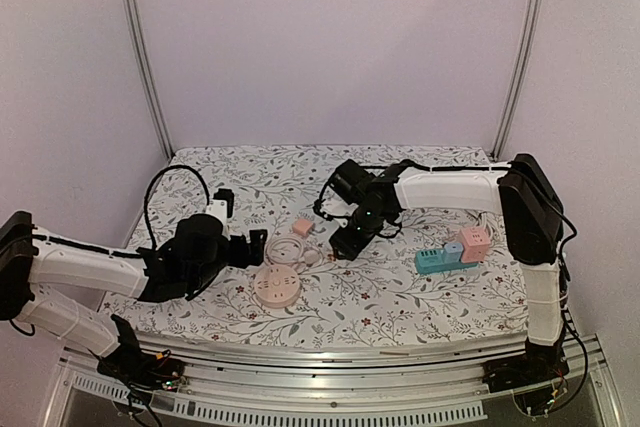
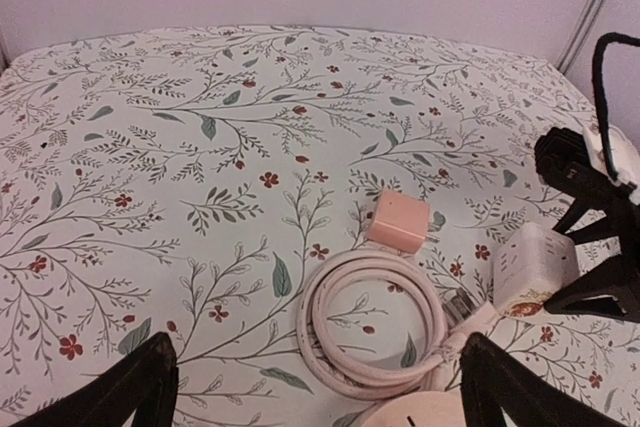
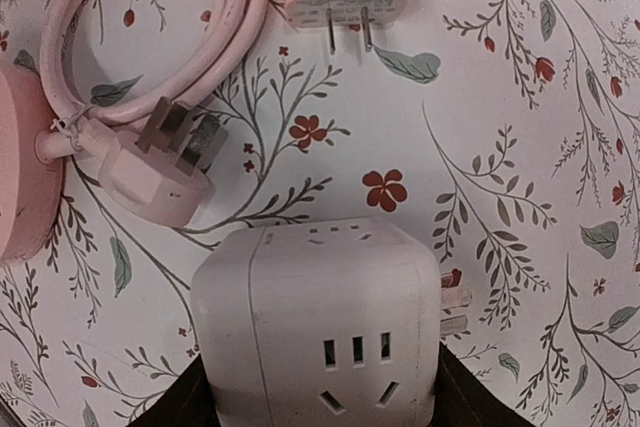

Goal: Insert the plug

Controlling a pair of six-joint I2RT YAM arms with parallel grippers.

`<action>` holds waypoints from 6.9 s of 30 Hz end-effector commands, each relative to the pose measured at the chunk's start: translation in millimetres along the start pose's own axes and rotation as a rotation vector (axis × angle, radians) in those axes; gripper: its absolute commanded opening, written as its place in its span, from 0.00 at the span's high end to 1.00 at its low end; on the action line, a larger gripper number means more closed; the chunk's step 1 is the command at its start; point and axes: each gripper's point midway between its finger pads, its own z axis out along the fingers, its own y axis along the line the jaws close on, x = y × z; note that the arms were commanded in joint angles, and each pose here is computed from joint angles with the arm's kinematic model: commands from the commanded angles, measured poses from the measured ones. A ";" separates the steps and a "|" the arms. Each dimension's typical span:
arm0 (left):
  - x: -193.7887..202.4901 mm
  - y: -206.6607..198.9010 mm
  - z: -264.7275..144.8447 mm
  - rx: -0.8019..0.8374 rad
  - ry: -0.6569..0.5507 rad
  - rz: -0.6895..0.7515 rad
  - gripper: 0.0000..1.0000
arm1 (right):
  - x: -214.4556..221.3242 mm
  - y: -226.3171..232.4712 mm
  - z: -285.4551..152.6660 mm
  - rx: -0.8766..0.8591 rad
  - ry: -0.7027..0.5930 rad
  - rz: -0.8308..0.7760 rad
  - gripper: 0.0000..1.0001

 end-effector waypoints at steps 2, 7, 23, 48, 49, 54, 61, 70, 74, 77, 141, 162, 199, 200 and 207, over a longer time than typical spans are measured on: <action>-1.4 -9.8 -1.4 0.087 -0.025 0.035 0.03 | -7.6 1.9 -15.1 -0.021 -0.039 0.104 0.83; 4.4 -44.6 -10.5 0.306 -0.050 0.100 0.02 | -19.3 -0.2 -34.6 -0.024 -0.117 0.242 0.99; 3.0 -113.9 -40.1 0.701 -0.205 0.313 0.01 | -34.5 33.7 -101.6 -0.298 -0.350 0.495 1.00; -4.4 -172.5 -4.5 0.700 -0.176 0.630 0.01 | -30.7 62.8 -129.9 -0.330 -0.383 0.448 1.00; -2.8 -173.4 -3.6 0.699 -0.169 0.637 0.01 | -30.3 62.9 -129.8 -0.329 -0.382 0.447 1.00; -0.3 -180.0 0.9 0.670 -0.143 0.667 0.06 | -29.8 65.5 -131.7 -0.326 -0.382 0.441 1.00; -3.7 -180.3 10.7 0.594 -0.121 0.694 0.21 | -26.5 66.7 -131.0 -0.302 -0.373 0.432 1.00; -1.3 -182.6 13.9 0.582 -0.105 0.701 0.78 | -24.8 72.9 -132.4 -0.297 -0.370 0.409 1.00; 0.1 -182.7 11.4 0.590 -0.092 0.693 1.00 | -23.5 66.2 -134.1 -0.261 -0.378 0.410 0.66; 1.5 -182.5 6.9 0.609 -0.074 0.675 1.00 | -18.7 56.2 -136.0 -0.201 -0.376 0.409 0.31; -7.3 -105.1 -23.3 0.212 0.471 0.393 1.00 | 76.3 -14.0 -190.3 0.096 -0.572 0.387 0.01; 0.3 -13.2 -49.5 -0.455 0.588 -0.101 1.00 | 73.1 -21.0 -183.4 0.132 -0.557 0.430 0.01; 61.4 -45.3 -33.3 -0.366 0.893 -0.182 1.00 | 83.1 -20.0 -184.3 0.130 -0.566 0.407 0.01; 62.8 -46.1 -32.7 -0.362 0.897 -0.181 1.00 | 83.2 -20.2 -184.4 0.131 -0.566 0.408 0.01; 64.9 -46.6 -31.0 -0.354 0.896 -0.180 1.00 | 84.1 -21.7 -184.5 0.138 -0.565 0.407 0.01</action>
